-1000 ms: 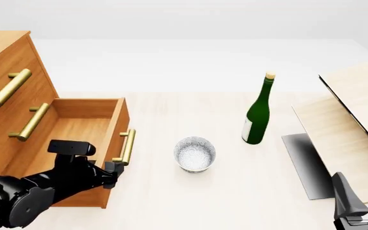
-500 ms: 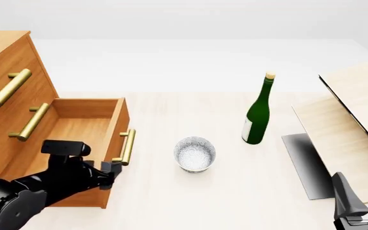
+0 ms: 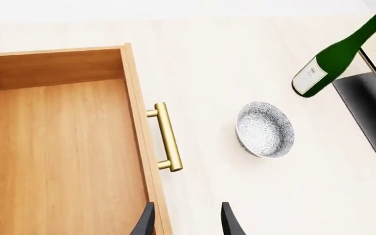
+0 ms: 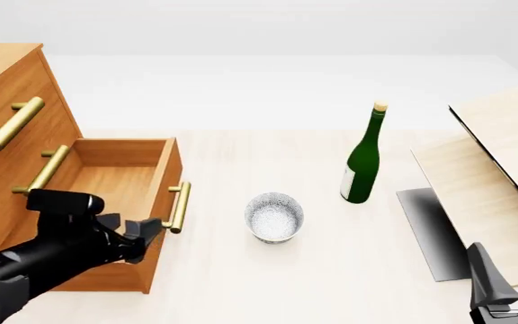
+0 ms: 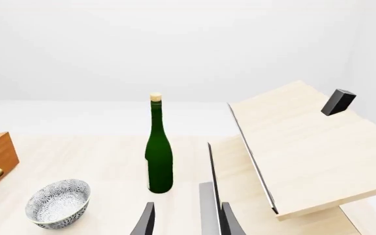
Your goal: Put the bowl in the bottom drawer of the cabinet and close it.
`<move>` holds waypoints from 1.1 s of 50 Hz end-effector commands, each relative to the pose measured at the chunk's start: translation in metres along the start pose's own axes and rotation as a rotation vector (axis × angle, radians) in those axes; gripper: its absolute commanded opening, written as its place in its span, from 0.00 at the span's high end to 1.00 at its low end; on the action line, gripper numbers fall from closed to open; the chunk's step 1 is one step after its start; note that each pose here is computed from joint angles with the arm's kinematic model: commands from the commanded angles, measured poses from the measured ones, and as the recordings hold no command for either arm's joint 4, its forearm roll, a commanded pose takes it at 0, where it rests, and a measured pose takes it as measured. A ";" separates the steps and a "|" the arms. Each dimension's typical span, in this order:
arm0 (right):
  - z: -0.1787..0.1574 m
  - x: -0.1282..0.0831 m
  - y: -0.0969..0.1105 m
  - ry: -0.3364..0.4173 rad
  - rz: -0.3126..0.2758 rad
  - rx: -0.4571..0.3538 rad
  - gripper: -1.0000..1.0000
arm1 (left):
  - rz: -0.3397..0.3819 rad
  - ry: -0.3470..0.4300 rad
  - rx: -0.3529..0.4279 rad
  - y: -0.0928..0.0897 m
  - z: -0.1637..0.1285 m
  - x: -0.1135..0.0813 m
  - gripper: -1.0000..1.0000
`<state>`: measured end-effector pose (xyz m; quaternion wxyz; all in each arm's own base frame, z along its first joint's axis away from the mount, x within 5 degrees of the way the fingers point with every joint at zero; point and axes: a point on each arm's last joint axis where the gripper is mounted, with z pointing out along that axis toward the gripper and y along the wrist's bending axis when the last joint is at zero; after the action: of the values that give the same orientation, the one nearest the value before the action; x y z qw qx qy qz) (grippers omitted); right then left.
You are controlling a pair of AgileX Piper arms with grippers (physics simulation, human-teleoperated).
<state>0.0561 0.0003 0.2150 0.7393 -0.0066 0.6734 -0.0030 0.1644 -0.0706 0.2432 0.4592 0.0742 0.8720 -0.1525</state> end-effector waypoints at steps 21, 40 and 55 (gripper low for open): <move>0.000 0.000 0.000 0.000 0.000 0.000 0.00 | 0.015 -0.150 0.061 -0.012 -0.038 -0.031 0.00; 0.000 0.000 0.000 0.000 0.000 0.000 0.00 | -0.013 -0.207 0.127 -0.024 -0.041 -0.044 0.00; 0.000 0.000 0.000 0.000 0.000 0.000 0.00 | -0.029 -0.213 0.171 -0.034 -0.033 -0.051 0.00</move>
<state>0.0561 0.0003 0.2150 0.7393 -0.0066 0.6733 -0.0030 0.1536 -0.0840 0.3073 0.5382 0.0838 0.8077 -0.2258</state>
